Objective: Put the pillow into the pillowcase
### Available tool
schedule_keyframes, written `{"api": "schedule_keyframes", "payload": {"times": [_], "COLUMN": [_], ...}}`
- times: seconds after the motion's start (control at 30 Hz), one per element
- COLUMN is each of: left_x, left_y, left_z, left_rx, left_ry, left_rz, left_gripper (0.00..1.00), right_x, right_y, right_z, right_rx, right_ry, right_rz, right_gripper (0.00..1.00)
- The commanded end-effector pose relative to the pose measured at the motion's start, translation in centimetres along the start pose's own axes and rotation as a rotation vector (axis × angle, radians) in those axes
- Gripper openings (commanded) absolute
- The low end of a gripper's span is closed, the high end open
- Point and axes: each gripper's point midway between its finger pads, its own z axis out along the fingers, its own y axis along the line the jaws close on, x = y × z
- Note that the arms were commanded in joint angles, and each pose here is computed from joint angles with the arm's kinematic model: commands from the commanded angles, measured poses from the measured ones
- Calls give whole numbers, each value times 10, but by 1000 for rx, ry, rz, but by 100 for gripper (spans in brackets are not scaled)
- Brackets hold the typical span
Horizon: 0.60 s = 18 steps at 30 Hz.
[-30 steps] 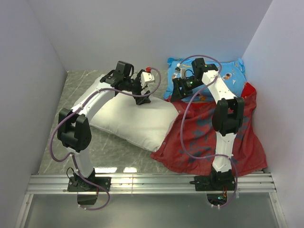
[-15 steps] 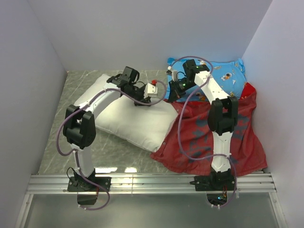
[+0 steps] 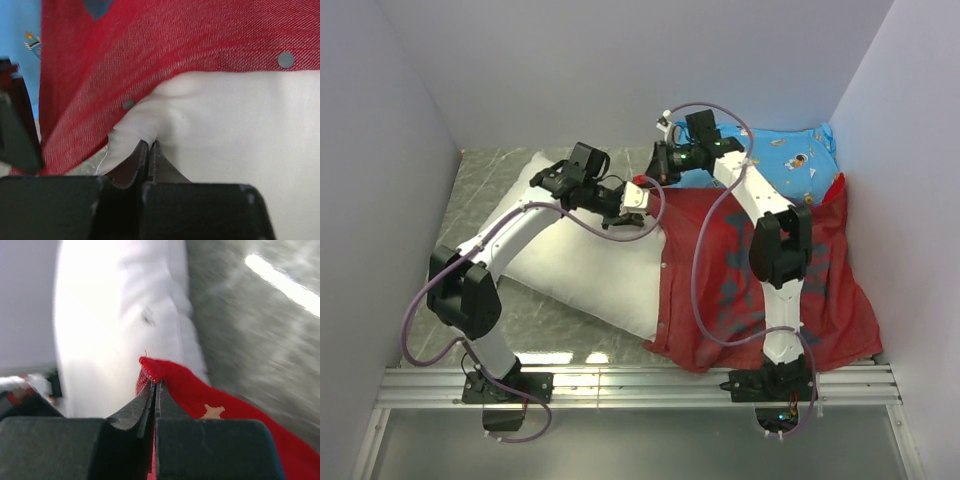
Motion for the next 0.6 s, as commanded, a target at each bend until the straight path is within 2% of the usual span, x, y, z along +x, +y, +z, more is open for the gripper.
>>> {"api": "schedule_keyframes", "payload": {"times": [0.0, 0.07, 0.13, 0.17, 0.23, 0.3, 0.33, 0.4, 0.43, 0.47, 0.5, 0.53, 0.57], "left_x": [-52, -59, -50, -45, -28, -10, 5, 27, 40, 50, 55, 60, 50], "left_y": [-3, 15, 26, 34, 51, 64, 74, 84, 90, 93, 93, 95, 95], "left_z": [-4, -13, -19, -20, -28, -34, -43, -51, -57, -60, -64, -68, -71], "left_rx": [6, -70, -126, -163, -277, -363, -424, -492, -527, -549, -554, -555, -524], "left_ry": [-169, -215, -228, -234, -196, -184, -161, -125, -109, -94, -84, -76, -95], "left_rz": [-3, -66, -203, -216, -276, -312, -356, -404, -435, -456, -471, -475, -454], "left_gripper": [0, 0, 0, 0, 0, 0, 0, 0, 0, 0, 0, 18, 30], "right_x": [-53, -59, -80, -85, -101, -100, -103, -109, -98, -108, -103, -90, -93], "right_y": [77, 75, 81, 68, 65, 49, 47, 34, 18, 22, 17, 7, 20], "right_z": [11, 26, 31, 42, 41, 44, 40, 12, 6, -26, -39, -47, -80], "right_rx": [-124, -129, -117, -100, -80, -36, -21, 41, 81, 114, 155, 191, 218], "right_ry": [-193, -210, -263, -271, -316, -304, -310, -345, -332, -383, -379, -359, -402], "right_rz": [-6, 18, 19, 36, 36, 32, 20, 2, 27, 5, -23, -12, -68], "right_gripper": [0, 0, 0, 0, 0, 0, 24, 52, 66, 70, 77, 78, 79]}}
